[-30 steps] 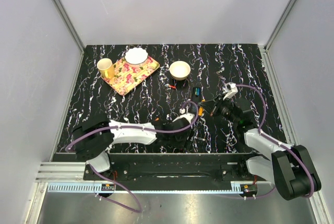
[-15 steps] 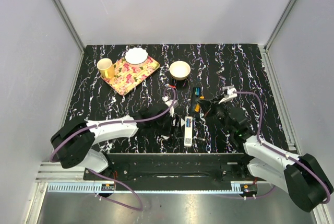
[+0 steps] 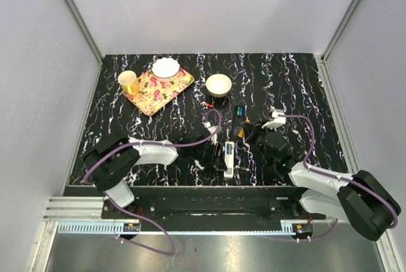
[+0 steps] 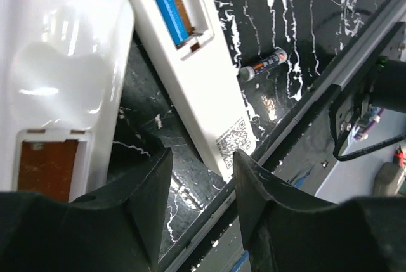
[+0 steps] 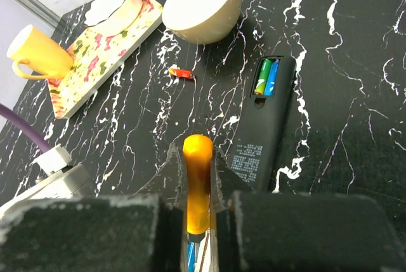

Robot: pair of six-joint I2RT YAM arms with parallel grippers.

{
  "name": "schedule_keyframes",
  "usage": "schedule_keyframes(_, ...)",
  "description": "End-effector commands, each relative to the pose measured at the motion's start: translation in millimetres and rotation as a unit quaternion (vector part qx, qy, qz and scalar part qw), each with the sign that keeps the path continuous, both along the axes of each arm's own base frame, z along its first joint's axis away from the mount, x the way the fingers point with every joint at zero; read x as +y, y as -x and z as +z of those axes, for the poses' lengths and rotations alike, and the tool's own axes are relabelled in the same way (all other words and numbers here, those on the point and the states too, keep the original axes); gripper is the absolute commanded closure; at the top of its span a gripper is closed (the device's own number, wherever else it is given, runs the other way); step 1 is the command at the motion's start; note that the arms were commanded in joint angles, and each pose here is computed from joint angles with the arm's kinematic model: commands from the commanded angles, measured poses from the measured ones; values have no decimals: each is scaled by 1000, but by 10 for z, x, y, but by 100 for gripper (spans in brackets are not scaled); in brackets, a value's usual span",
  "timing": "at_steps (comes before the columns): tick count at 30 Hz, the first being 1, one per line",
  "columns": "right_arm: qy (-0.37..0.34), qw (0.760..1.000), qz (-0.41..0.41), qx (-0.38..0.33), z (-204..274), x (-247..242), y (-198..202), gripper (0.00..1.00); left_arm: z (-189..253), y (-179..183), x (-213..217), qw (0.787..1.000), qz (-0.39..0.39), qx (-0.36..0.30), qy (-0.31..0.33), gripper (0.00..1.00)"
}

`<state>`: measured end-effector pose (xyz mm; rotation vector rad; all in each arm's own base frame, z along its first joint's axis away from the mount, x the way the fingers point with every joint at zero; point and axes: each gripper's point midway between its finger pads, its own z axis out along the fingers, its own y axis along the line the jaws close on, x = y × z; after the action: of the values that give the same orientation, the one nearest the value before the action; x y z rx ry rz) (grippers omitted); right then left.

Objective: Unload the batteries from the remote control

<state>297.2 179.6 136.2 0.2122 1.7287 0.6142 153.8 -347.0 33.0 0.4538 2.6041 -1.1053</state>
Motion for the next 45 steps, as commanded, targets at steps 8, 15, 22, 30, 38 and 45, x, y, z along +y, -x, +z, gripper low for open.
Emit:
schedule_keyframes(8, -19, 999, -28, -36, 177, 19, -73, 100, 132, 1, -346, 998, -27, -3, 49, 59)
schedule_keyframes(15, -20, 999, -18, -33, 143, 74, -81, 100, 183, -7, -335, 998, -27, -14, 54, 60)
schedule_keyframes(22, -19, 999, -17, -30, 80, 121, -80, 100, 273, -163, -100, 998, 14, -43, 32, 55)
schedule_keyframes(30, -8, 999, -33, -29, 20, 131, -133, 100, 329, -292, -107, 997, 14, -41, 56, 61)
schedule_keyframes(38, 1, 999, -42, -34, -66, 130, -181, 100, 297, -404, -135, 997, 26, -22, 66, 75)
schedule_keyframes(45, -10, 998, -26, -53, 10, 183, -159, 100, 199, -589, -45, 998, 54, -8, 27, 82)
